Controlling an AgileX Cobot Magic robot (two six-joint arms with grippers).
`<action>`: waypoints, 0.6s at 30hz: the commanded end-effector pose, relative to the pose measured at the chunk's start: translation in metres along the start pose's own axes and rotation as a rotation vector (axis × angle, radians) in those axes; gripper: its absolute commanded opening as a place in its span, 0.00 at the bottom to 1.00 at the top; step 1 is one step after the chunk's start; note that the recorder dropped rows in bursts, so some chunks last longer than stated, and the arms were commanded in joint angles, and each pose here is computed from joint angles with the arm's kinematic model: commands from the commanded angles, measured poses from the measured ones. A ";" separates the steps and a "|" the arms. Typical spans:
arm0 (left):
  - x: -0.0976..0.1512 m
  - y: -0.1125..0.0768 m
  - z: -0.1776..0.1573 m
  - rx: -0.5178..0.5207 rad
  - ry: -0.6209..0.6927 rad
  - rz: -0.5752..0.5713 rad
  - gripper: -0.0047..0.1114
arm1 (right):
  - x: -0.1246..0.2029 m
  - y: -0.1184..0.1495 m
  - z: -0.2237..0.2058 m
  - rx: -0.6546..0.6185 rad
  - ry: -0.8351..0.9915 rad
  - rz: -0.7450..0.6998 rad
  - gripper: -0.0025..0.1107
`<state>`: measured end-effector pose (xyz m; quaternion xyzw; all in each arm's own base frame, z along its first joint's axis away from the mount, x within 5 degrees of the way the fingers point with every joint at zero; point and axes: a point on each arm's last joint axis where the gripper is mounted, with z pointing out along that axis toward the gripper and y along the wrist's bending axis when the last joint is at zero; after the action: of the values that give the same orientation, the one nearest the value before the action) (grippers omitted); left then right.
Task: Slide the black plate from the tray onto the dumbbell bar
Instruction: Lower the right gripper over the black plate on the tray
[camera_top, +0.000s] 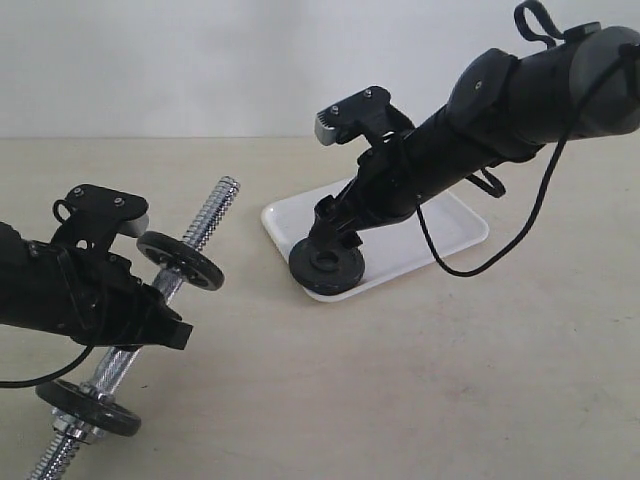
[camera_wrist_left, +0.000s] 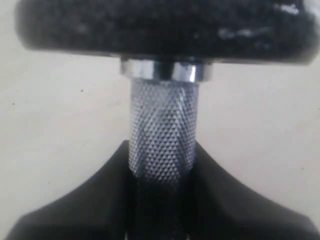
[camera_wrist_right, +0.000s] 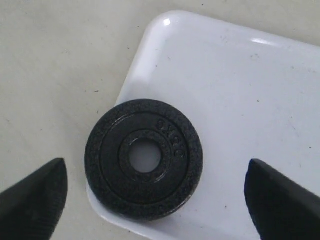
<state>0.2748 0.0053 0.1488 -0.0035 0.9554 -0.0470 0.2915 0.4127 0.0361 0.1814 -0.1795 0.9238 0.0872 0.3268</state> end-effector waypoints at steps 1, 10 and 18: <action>-0.021 0.004 -0.014 -0.060 -0.127 -0.013 0.07 | -0.005 0.005 0.001 0.002 -0.028 0.018 0.76; -0.021 0.004 -0.014 -0.060 -0.127 -0.013 0.07 | 0.006 0.020 0.026 -0.040 0.043 0.072 0.76; -0.021 0.004 -0.014 -0.060 -0.127 -0.013 0.07 | 0.012 0.019 0.036 -0.037 0.065 0.079 0.76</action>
<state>0.2750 0.0056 0.1489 -0.0040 0.9551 -0.0456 0.2926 0.4150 0.0596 0.1452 -0.1505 0.9399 0.1122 0.2853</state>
